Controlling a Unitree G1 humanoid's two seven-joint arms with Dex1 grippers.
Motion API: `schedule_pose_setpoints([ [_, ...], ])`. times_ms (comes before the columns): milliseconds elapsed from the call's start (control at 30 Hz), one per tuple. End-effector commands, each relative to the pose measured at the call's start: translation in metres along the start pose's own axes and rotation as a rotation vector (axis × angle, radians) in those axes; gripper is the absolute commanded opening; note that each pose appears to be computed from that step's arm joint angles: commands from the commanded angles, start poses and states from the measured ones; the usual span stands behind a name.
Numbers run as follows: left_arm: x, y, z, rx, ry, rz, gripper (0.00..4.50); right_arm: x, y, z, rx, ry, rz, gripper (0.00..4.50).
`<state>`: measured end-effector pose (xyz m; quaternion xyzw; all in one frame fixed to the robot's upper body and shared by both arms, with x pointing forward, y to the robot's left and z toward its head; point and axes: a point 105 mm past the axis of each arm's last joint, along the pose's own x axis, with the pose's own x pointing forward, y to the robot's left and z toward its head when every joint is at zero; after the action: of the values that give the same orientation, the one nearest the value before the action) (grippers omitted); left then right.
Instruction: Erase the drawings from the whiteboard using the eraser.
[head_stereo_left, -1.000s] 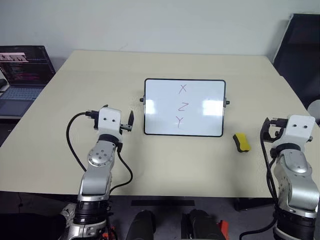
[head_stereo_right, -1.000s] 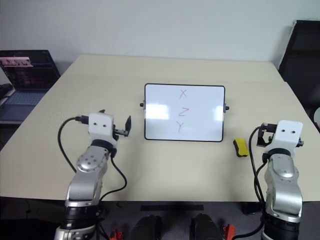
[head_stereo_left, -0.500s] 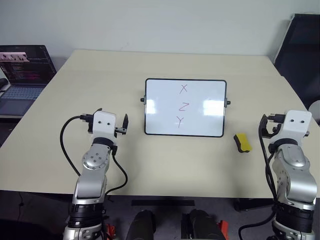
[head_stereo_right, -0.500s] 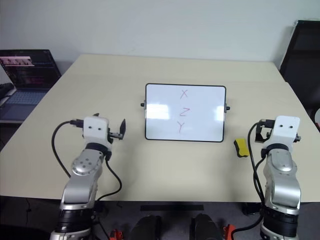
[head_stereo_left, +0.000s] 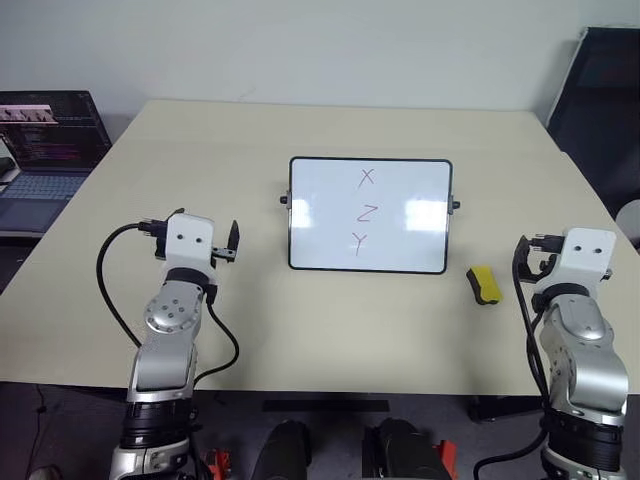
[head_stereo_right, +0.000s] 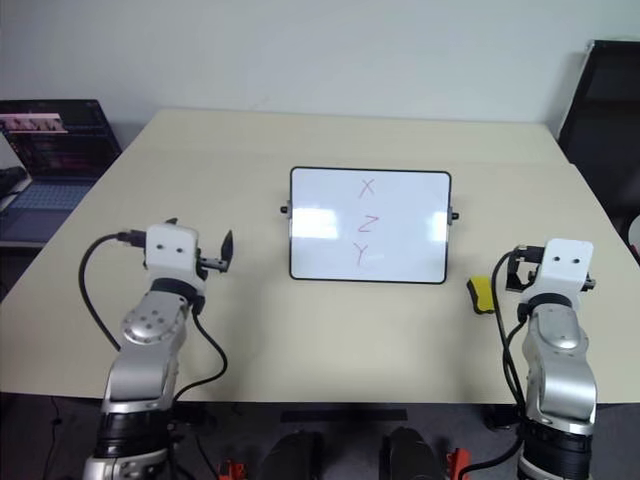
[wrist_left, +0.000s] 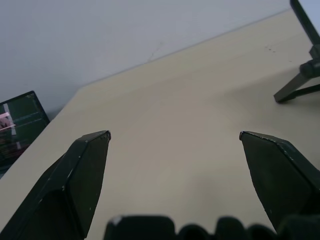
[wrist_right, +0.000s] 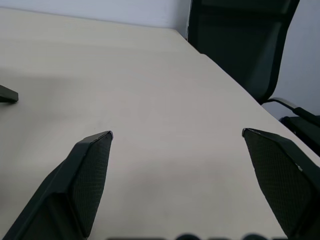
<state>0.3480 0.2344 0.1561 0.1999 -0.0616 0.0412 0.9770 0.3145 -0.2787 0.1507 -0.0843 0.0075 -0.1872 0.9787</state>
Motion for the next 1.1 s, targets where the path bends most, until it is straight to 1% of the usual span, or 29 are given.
schedule_pose_setpoints([
  [33, 0.004, 0.011, 0.015, -0.011, -0.05, 0.013, 4.5, 0.001, -0.011, 0.016, -0.004, -0.065, -0.014, 4.48],
  [100, 0.008, 0.008, 0.02, -0.084, -0.06, -0.036, 4.5, 0.001, -0.01, 0.016, -0.003, -0.063, -0.011, 4.48],
  [267, 0.015, -0.035, 0.061, -0.225, -0.152, -0.39, 4.5, 0.0, -0.013, 0.019, 0.019, -0.05, 0.013, 4.48],
  [333, 0.01, -0.053, 0.074, -0.263, -0.175, -0.549, 4.5, -0.001, -0.017, 0.018, 0.023, -0.037, 0.012, 4.48],
  [467, -0.008, -0.09, 0.092, -0.295, -0.199, -0.869, 4.5, -0.002, -0.018, 0.014, 0.05, 0.005, 0.027, 4.48],
  [500, -0.018, -0.104, 0.091, -0.285, -0.185, -1.002, 4.5, -0.002, -0.017, 0.012, 0.07, 0.03, 0.038, 4.48],
  [567, -0.032, -0.119, 0.087, -0.265, -0.157, -1.167, 4.5, -0.001, -0.015, 0.009, 0.1, 0.069, 0.055, 4.48],
  [633, -0.043, -0.127, 0.077, -0.269, -0.11, -1.296, 4.5, -0.001, -0.011, 0.003, 0.14, 0.127, 0.087, 4.48],
  [700, -0.052, -0.131, 0.065, -0.216, -0.082, -1.412, 4.5, -0.001, -0.007, -0.001, 0.174, 0.176, 0.119, 4.48],
  [800, -0.052, -0.133, 0.056, -0.135, -0.08, -1.465, 4.5, -0.002, -0.004, 0.0, 0.191, 0.223, 0.151, 4.48],
  [867, -0.051, -0.133, 0.055, -0.123, -0.083, -1.489, 4.5, -0.002, -0.002, 0.001, 0.202, 0.248, 0.169, 4.48],
  [1000, -0.048, -0.134, 0.052, -0.066, -0.111, -1.531, 4.5, -0.01, 0.02, -0.003, 0.299, 0.409, 0.298, 4.48],
  [1100, -0.049, -0.135, 0.049, -0.038, -0.129, -1.558, 4.5, -0.013, 0.026, 0.0, 0.287, 0.48, 0.358, 4.48],
])
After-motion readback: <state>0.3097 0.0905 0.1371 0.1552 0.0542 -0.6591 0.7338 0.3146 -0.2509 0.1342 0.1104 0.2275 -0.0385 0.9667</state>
